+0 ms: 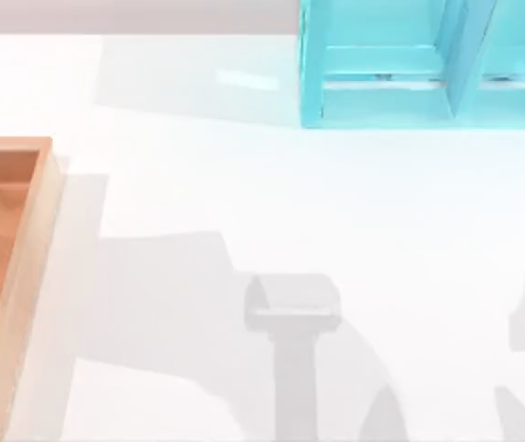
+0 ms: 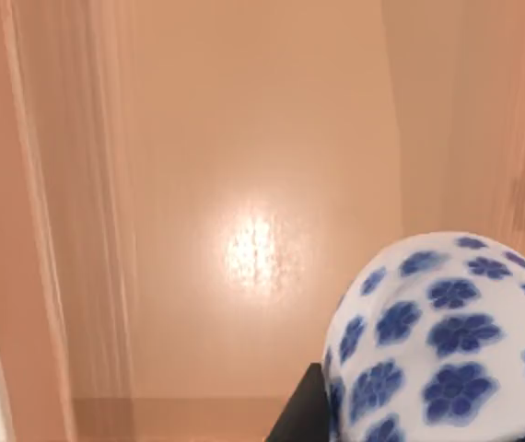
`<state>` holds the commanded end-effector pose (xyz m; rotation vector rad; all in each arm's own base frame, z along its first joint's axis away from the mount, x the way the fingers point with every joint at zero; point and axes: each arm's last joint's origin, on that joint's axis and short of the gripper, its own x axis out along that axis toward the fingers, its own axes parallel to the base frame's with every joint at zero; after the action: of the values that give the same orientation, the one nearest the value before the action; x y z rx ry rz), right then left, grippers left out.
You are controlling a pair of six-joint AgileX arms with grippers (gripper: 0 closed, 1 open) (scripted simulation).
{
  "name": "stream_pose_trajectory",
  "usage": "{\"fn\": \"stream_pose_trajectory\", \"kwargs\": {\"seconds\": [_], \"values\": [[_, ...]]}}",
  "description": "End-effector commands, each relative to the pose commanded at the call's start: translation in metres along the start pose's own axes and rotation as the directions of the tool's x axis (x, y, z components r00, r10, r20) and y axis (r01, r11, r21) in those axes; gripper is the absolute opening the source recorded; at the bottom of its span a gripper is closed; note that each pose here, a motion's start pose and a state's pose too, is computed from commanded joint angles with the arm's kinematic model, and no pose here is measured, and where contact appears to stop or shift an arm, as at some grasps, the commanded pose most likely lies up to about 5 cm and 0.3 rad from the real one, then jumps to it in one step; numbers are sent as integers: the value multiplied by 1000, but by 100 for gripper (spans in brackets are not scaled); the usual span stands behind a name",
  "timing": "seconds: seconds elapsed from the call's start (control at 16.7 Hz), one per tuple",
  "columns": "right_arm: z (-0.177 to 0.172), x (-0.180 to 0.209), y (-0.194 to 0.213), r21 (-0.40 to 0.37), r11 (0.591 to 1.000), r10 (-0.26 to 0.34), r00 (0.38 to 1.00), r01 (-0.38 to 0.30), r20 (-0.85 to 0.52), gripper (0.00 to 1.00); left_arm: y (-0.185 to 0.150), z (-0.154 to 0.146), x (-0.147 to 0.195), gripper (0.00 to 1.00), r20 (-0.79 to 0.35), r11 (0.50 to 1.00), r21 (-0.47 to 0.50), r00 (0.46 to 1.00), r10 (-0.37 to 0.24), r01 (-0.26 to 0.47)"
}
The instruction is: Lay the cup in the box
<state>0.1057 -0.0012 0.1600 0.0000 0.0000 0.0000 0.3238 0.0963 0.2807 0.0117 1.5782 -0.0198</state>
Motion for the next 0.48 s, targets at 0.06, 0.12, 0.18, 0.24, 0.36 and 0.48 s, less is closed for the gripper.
{"fn": "stream_pose_trajectory", "kwargs": {"seconds": [0.06, 0.12, 0.18, 0.24, 0.36, 0.48], "values": [[0, 0, 0, 0, 1000, 0, 1000, 0, 0, 100, 0, 0, 0, 0, 0, 1000, 0, 1000, 0, 0], [0, 0, 0, 0, 1000, 0, 1000, 0, 0, 100, 0, 0, 0, 0, 0, 1000, 0, 1000, 0, 0], [0, 0, 0, 0, 1000, 0, 1000, 0, 0, 100, 0, 0, 0, 0, 0, 1000, 0, 1000, 0, 0], [0, 0, 0, 0, 1000, 0, 1000, 0, 0, 100, -1, 1, 0, 0, 1, 1000, 4, 1000, 3, -3], [0, 0, 0, 0, 1000, 0, 1000, 0, 0, 100, -1, 2, 4, 0, 3, 1000, 4, 1000, 3, -3], [0, 0, 0, 0, 1000, 0, 1000, 0, 0, 100, 0, 2, 18, 0, 4, 1000, 3, 1000, 3, -3]]}}
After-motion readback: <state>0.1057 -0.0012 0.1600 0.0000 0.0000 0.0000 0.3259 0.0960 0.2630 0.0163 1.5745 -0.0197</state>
